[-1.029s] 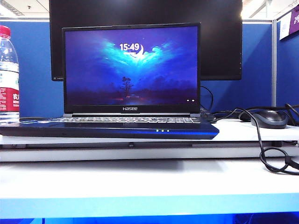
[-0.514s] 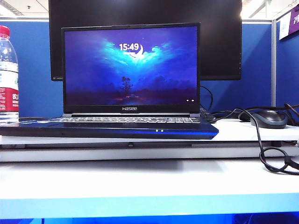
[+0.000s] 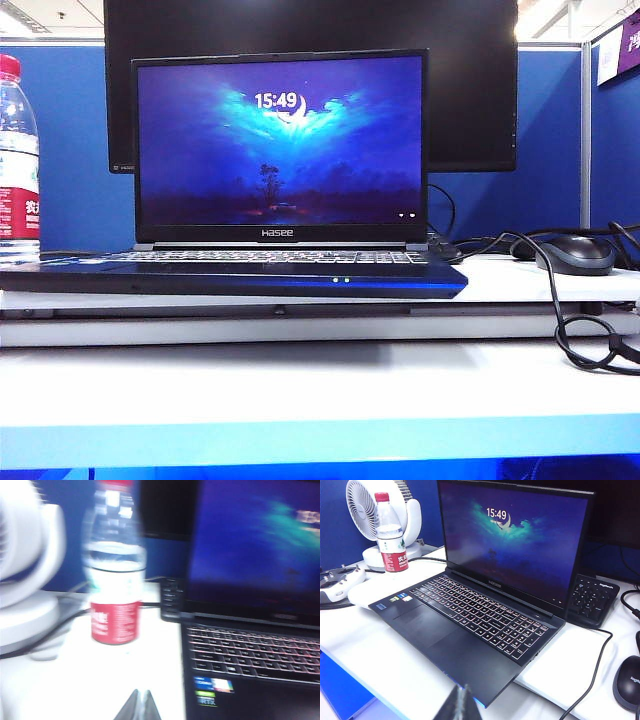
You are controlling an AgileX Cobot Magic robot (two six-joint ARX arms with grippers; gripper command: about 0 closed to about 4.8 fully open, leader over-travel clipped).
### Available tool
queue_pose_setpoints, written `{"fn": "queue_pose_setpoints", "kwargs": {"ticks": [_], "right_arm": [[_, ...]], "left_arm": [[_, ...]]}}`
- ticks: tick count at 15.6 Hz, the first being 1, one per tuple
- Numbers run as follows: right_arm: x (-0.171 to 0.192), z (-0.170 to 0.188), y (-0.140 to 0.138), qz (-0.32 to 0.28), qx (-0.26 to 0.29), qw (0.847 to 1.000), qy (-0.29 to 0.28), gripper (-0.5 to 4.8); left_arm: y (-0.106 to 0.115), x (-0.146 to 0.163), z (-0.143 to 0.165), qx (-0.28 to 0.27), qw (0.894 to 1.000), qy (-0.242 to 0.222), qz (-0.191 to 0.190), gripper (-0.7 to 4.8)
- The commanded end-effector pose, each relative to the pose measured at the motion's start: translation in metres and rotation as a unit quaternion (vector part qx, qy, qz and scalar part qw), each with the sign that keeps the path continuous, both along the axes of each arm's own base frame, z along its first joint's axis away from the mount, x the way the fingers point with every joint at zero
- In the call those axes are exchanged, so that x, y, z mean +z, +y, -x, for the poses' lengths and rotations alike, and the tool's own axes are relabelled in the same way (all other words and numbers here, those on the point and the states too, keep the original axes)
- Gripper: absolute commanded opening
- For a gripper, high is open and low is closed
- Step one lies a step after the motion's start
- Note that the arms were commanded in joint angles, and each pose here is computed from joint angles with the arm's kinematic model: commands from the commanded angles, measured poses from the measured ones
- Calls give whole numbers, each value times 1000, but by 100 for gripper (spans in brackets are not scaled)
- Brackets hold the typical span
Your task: Open the lid of the black laptop.
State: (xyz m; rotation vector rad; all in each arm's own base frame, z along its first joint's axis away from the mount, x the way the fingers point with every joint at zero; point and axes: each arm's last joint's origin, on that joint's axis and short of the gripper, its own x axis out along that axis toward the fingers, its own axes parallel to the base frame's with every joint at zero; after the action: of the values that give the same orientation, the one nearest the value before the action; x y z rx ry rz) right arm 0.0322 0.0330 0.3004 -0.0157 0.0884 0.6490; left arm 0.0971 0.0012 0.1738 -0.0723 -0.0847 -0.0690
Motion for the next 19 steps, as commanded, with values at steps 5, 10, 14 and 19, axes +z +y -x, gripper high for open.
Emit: {"fn": "queue_pose_setpoints", "kwargs": {"ticks": [5, 10, 14, 19], "right_arm": [[2, 0, -1, -9, -1, 1000, -4, -6], [2, 0, -1, -9, -1, 1000, -4, -6], [2, 0, -1, -9, -1, 1000, -4, -6], [2, 0, -1, -9, -1, 1000, -4, -6]], "left_arm": [[3, 0, 0, 32, 999, -1, -7, 21], [3, 0, 0, 30, 1000, 0, -8, 21], [3, 0, 0, 30, 1000, 0, -7, 22], [3, 0, 0, 30, 1000, 0, -7, 21]]}}
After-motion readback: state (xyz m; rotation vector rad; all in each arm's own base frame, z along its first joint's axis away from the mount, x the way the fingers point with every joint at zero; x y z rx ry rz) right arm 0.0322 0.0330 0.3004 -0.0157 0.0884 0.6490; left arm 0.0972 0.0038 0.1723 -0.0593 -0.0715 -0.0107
